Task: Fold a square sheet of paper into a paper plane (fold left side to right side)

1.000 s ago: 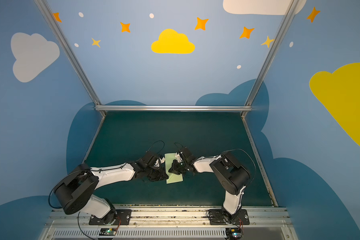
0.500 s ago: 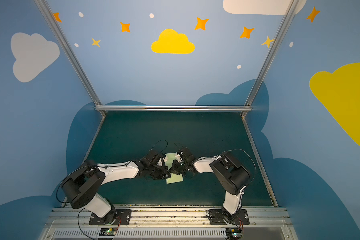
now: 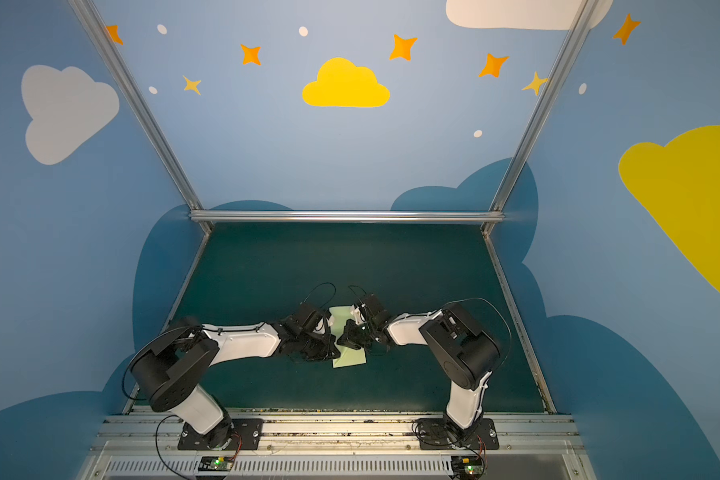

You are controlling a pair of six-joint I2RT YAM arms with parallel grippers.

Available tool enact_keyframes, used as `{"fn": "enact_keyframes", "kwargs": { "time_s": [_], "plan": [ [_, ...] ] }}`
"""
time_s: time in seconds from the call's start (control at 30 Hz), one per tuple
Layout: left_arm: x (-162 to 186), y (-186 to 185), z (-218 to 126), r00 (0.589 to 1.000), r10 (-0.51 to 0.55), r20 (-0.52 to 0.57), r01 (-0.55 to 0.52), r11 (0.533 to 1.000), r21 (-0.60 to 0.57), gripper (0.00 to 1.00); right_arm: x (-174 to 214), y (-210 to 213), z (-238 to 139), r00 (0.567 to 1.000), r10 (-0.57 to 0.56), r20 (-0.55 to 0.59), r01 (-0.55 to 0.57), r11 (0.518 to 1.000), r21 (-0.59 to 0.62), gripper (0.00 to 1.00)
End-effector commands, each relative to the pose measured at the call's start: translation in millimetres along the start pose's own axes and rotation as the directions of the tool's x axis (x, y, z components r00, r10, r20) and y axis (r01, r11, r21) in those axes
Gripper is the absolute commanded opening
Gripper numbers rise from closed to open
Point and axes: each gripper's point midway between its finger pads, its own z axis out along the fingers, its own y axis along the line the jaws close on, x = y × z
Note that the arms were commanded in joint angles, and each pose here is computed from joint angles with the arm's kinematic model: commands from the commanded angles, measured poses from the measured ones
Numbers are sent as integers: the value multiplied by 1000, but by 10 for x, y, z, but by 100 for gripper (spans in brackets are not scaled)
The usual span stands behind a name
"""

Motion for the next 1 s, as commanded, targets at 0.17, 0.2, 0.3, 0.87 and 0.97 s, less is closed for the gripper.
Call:
{"fn": "enact_keyframes", "kwargs": {
  "time_s": [0.17, 0.2, 0.3, 0.87, 0.97],
  "plan": [
    [93, 215, 31, 1000, -17, -6, 17, 997, -71, 3, -126, 217, -435, 996, -70, 50, 69, 997, 32, 26],
    [93, 207, 29, 1000, -16, -6, 16, 997, -70, 3, -107, 198, -469, 996, -73, 52, 71, 996, 44, 23],
    [84, 207, 23, 1000, -16, -3, 16, 997, -71, 3, -21, 92, -522, 996, -73, 52, 69, 995, 72, 1],
    [89, 218, 29, 1000, -16, -8, 15, 997, -74, 3, 225, -19, -228, 996, -91, -14, 92, 992, 85, 0],
    [91, 213, 33, 1000, -13, -8, 12, 997, -73, 3, 211, -88, -182, 996, -85, -14, 86, 991, 104, 0]
  ]
}}
